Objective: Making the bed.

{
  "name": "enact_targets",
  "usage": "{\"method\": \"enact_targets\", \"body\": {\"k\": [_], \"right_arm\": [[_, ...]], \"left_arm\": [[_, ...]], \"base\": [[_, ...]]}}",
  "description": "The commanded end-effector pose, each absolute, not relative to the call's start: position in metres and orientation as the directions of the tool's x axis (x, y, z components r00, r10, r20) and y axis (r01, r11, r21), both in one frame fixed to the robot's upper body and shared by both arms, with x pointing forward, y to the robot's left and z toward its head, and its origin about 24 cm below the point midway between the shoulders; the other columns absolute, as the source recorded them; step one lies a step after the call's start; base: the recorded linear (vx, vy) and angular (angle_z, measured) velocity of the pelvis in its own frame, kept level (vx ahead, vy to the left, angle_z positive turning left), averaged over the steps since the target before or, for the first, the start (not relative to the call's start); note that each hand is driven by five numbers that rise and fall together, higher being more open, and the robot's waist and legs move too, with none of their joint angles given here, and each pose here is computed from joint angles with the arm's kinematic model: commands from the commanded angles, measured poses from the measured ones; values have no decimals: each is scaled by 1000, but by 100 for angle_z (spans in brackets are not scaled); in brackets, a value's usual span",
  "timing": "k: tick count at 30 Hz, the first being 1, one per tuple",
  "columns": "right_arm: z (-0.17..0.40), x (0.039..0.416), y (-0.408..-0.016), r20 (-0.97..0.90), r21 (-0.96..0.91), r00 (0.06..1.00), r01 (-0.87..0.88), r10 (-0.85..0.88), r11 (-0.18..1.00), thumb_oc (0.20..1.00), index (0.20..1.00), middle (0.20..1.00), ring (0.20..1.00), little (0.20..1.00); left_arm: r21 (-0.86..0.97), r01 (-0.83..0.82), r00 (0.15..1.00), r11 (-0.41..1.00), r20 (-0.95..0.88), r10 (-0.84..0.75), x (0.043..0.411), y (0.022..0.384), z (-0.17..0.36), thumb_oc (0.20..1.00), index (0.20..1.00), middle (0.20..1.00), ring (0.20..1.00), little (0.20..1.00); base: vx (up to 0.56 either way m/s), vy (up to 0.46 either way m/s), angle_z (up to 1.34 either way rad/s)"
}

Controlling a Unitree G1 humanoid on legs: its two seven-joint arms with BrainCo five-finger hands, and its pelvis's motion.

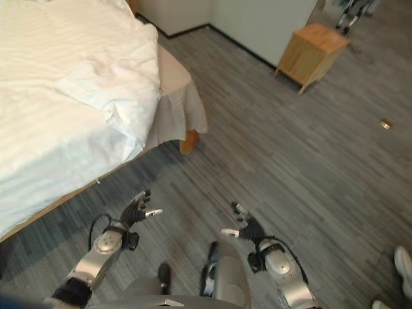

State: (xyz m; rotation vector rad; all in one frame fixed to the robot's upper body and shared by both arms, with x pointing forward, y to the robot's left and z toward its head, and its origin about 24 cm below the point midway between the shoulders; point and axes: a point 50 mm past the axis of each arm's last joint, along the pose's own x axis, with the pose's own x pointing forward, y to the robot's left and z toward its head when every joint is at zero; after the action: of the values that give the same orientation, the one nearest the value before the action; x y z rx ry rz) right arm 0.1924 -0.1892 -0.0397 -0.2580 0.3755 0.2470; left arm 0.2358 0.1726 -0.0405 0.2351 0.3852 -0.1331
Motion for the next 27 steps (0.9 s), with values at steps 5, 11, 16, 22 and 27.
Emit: {"method": "enact_targets", "body": {"k": [5, 11, 16, 22, 27], "right_arm": [[-24, 206, -202, -312, -255, 939, -233, 148, 938, 1000, 1000, 1000, 1000, 1000], [-29, 201, -218, -361, -292, 924, -240, 126, 926, 1000, 1000, 1000, 1000, 1000], [-19, 205, -236, -341, -376, 938, -201, 67, 905, 1000, 1000, 1000, 1000, 1000], [-22, 186, -254, -366, -434, 930, -146, -25, 889, 1000, 1000, 1000, 1000, 1000], [-18, 168, -280, -383, -487, 918, -106, -103, 867, 1000, 1000, 1000, 1000, 1000]], "left_arm": [[228, 123, 961, 966, -272, -58, 250, 181, -21, 1000, 1000, 1000, 1000, 1000], [163, 75, 949, 984, -314, -20, 244, 181, -32, 1000, 1000, 1000, 1000, 1000], [167, 53, 977, 985, -212, -16, 256, 180, -8, 1000, 1000, 1000, 1000, 1000], [239, -19, 990, 971, -134, 52, 256, 197, 9, 1000, 1000, 1000, 1000, 1000], [349, -262, 965, 900, 71, 254, 261, 248, 53, 1000, 1000, 1000, 1000, 1000]], "base": [[478, -345, 89], [390, -450, 57], [228, -349, 28], [324, -43, 20], [314, 79, 41]]}}
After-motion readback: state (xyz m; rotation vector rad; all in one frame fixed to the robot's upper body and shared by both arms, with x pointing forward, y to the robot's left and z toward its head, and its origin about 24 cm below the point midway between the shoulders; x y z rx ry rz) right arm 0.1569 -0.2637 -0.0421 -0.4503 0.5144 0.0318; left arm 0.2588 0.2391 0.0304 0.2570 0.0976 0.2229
